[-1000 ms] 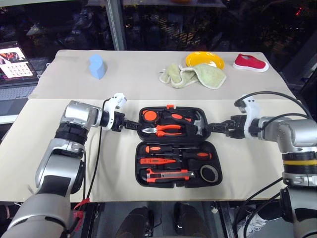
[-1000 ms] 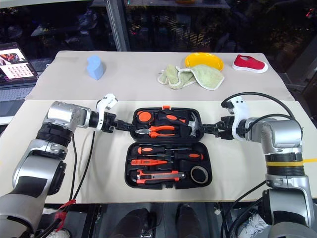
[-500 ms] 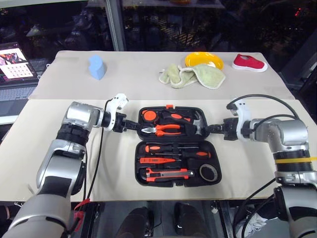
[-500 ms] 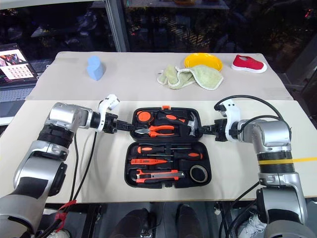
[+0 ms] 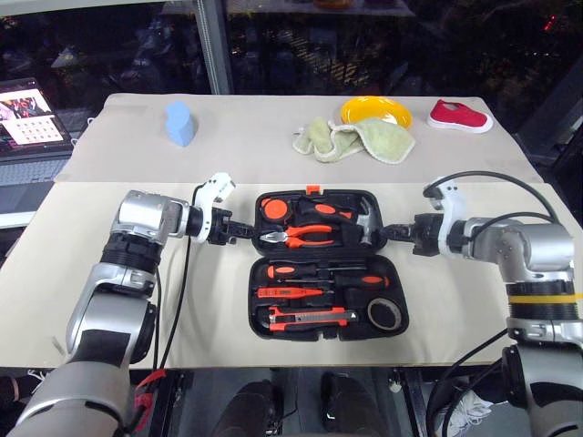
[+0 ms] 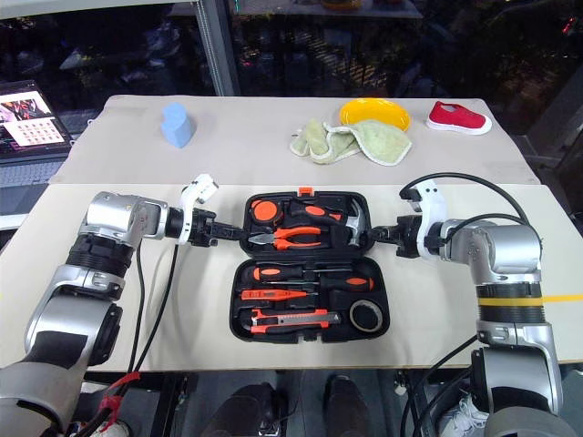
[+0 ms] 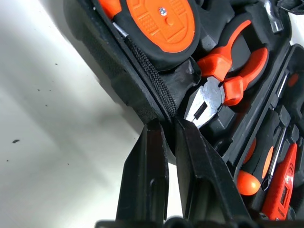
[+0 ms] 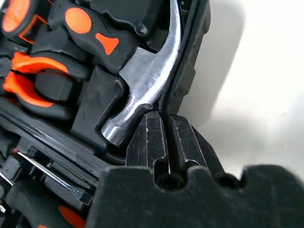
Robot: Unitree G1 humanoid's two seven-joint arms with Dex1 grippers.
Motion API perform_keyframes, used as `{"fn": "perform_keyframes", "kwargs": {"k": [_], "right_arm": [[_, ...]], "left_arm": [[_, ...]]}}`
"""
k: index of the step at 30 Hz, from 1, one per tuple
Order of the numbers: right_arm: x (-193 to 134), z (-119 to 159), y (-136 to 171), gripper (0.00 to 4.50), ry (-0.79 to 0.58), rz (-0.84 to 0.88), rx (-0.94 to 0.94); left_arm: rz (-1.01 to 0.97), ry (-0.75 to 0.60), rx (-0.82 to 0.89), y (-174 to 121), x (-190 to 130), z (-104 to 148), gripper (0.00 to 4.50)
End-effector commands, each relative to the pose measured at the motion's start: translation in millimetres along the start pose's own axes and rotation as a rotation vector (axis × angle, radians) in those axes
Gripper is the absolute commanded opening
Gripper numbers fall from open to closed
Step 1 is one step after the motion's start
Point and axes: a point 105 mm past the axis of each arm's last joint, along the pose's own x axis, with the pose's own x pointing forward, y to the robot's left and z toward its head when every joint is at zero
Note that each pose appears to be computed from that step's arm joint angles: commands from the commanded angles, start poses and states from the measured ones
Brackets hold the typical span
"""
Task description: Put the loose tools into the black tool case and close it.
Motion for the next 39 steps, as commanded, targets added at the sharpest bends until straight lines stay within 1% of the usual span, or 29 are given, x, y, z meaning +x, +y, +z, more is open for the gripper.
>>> {"fn": "perform_keyframes", "kwargs": {"k": [1,3,5,7,8,10,12,16,18,24,27,29,33,35,39], "right_arm": [[-14,51,30,0.00,-0.253,0.085,-0.135],[-15,56,31,0.00,-0.297,0.068,-0.149],[-14,56,29,0.00,-0.331,0.017,-0.214],[-8,44,22,0.00,-0.338,-0.049,-0.286],[-6,40,20,0.00,-0.342,-0.066,-0.299],[-2,29,16,0.00,-0.364,-0.099,-0.321],[1,19,15,0.00,-0.389,-0.128,-0.351],[2,1,15,0.00,-0.417,-0.178,-0.399],[0,-4,16,0.00,-0.435,-0.195,-0.423],[-15,0,16,0.00,-0.522,-0.297,-0.581],[-21,-1,16,0.00,-0.531,-0.337,-0.689],[-26,-4,18,0.00,-0.537,-0.359,-0.782],[-31,-6,21,0.00,-0.549,-0.389,-0.896],[-37,-13,30,0.00,-0.557,-0.400,-1.012],[-39,-30,44,0.00,-0.559,-0.389,-1.169]], "left_arm": [[-0.076,-0.197,0.153,-27,3,44,0.01],[-0.085,-0.286,0.193,-35,1,60,0.01],[-0.107,-0.347,0.264,-48,-1,71,0.01],[-0.134,-0.371,0.356,-62,1,70,0.01],[-0.142,-0.374,0.376,-66,2,67,0.01],[-0.156,-0.392,0.365,-70,7,58,0.01],[-0.120,-0.426,0.342,-68,12,50,0.01],[-0.027,-0.453,0.444,-65,16,32,0.01],[0.037,-0.479,0.475,-59,16,29,0.01],[0.231,-0.567,0.641,-42,7,24,0.01],[0.289,-0.595,0.744,-41,5,19,0.01],[0.345,-0.616,0.774,-36,2,16,0.01],[0.408,-0.651,0.849,-33,-1,11,0.01],[0.461,-0.663,0.863,-26,-6,3,0.01],[0.499,-0.671,0.876,-21,-8,-10,0.01]]}}
